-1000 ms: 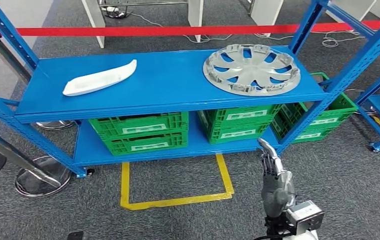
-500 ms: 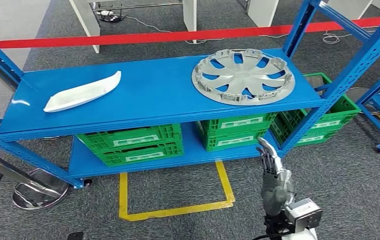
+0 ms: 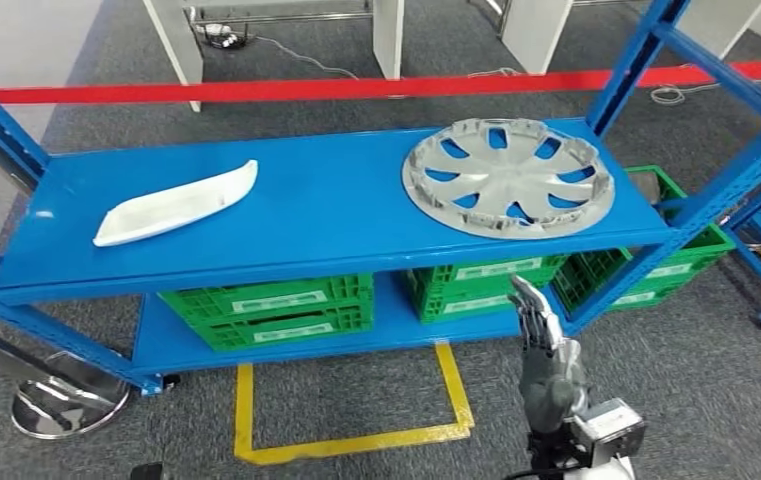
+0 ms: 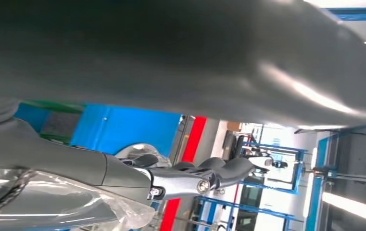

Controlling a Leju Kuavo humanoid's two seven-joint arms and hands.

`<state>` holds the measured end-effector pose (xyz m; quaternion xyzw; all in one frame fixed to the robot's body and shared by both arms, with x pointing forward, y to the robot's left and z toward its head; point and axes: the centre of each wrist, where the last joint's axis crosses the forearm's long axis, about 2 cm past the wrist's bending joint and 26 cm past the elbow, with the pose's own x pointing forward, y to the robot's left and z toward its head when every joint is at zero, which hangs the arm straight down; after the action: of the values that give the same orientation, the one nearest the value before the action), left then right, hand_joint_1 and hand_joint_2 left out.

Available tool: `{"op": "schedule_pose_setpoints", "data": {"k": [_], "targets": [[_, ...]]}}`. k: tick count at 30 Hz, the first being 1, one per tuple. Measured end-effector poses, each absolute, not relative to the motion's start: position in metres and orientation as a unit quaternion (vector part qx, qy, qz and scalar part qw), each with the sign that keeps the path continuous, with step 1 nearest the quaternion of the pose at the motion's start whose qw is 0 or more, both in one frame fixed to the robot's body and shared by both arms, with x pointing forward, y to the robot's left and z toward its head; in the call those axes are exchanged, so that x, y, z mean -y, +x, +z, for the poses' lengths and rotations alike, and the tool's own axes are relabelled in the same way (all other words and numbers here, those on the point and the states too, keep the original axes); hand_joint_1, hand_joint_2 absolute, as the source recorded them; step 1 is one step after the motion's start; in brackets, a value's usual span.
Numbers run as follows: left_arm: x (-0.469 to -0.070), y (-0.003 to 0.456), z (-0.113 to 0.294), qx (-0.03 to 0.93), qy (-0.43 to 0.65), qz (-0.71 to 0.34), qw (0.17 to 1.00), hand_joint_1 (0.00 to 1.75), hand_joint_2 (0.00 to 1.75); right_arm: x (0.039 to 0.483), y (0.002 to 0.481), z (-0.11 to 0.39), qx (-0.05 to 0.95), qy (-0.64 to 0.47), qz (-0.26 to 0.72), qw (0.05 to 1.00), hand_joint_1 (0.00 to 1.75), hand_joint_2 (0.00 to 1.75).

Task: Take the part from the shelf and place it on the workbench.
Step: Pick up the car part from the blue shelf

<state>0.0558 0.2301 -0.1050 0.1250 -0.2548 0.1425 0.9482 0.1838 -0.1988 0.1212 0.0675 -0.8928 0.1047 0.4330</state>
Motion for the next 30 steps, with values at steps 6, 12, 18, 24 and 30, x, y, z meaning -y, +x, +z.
{"op": "schedule_pose_setpoints", "data": {"k": [6,12,18,24,30], "targets": [[-0.2285,0.0544,-0.1050,0.253,0.124,0.143,0.949,0.00,0.00,0.1988,0.1826,0.1204,0.892,0.068,0.105,0.435,0.00,0.00],[-0.2288,0.0565,-0.1048,0.255,0.123,0.143,0.948,0.00,0.00,0.1989,0.1824,0.1197,0.891,0.068,0.105,0.436,0.00,0.00],[-0.2293,0.0566,-0.1048,0.255,0.125,0.143,0.948,0.00,0.00,0.1988,0.1825,0.1199,0.891,0.070,0.105,0.436,0.00,0.00],[-0.2296,0.0557,-0.1050,0.254,0.126,0.145,0.948,0.00,0.00,0.1987,0.1826,0.1197,0.890,0.072,0.106,0.437,0.00,0.00],[-0.2266,0.0563,-0.1045,0.250,0.126,0.149,0.948,0.00,0.00,0.1981,0.1842,0.1205,0.890,0.074,0.108,0.436,0.00,0.00]]}}
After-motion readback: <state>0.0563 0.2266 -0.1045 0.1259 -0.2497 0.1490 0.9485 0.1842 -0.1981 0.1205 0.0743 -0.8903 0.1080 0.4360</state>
